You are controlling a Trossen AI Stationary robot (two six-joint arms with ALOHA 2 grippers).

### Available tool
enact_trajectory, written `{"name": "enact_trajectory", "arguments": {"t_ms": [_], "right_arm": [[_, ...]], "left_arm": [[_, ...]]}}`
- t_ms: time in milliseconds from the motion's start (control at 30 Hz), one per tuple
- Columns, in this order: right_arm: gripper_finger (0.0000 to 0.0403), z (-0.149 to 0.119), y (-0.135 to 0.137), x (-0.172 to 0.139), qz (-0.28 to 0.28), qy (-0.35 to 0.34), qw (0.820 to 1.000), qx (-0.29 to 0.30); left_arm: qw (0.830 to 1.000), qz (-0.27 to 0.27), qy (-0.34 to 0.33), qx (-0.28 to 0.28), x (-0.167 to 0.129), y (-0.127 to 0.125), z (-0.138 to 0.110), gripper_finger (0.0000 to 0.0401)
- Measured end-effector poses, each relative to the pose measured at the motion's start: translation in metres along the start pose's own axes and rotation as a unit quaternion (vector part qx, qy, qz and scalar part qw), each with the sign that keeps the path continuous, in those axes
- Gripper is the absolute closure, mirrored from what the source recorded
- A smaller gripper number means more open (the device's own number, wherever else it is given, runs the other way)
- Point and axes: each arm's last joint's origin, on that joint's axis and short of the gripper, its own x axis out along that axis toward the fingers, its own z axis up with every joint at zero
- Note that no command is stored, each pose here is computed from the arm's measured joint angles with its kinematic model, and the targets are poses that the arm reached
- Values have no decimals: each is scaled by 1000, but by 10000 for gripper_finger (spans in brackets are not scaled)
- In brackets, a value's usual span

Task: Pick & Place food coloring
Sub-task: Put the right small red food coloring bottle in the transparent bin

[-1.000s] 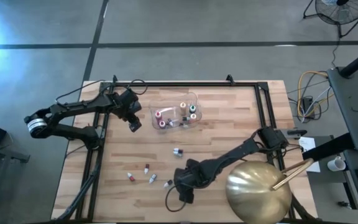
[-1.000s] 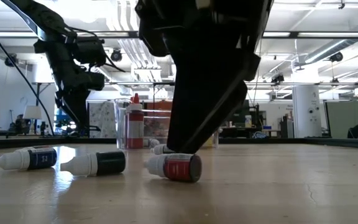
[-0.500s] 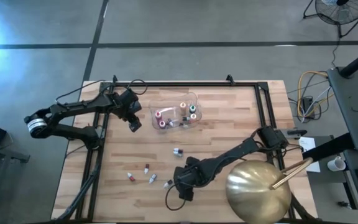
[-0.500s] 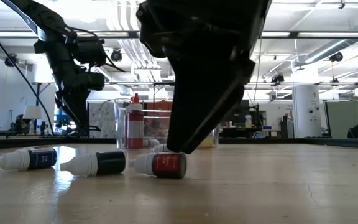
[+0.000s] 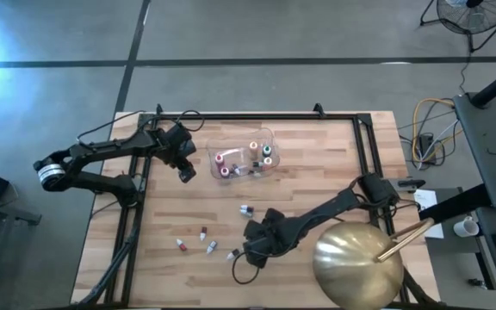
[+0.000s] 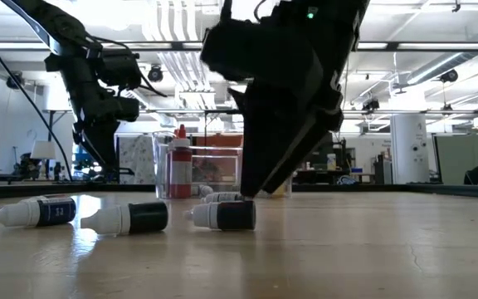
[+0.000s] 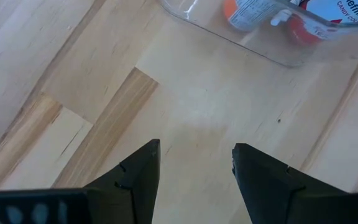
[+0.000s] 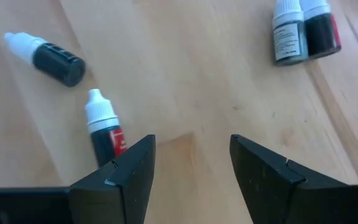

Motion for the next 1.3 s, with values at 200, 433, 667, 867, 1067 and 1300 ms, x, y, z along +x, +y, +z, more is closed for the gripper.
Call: {"name": "enact_trajectory", "arguments": {"t_ms": [200,433,667,867,1067,1300], "right_arm": [[204,1,-3,-14,9,8,999,-30],[204,5,14,-16,148,31,984,-96],[204,3,22,-2,140,-8,982,-124],[204,6,15,1,91,-26,989,-111],[204,6,18,2,105,-25,988,-112],[204,4,25,20,118,-37,986,-108]], "left_arm": [[1000,0,0,0,0,0,0,227],[1000,0,0,0,0,0,0,227],[1000,0,0,0,0,0,0,227],[1000,0,0,0,0,0,0,227],[1000,0,0,2,0,0,0,227],[1000,0,0,2,0,0,0,227]]}}
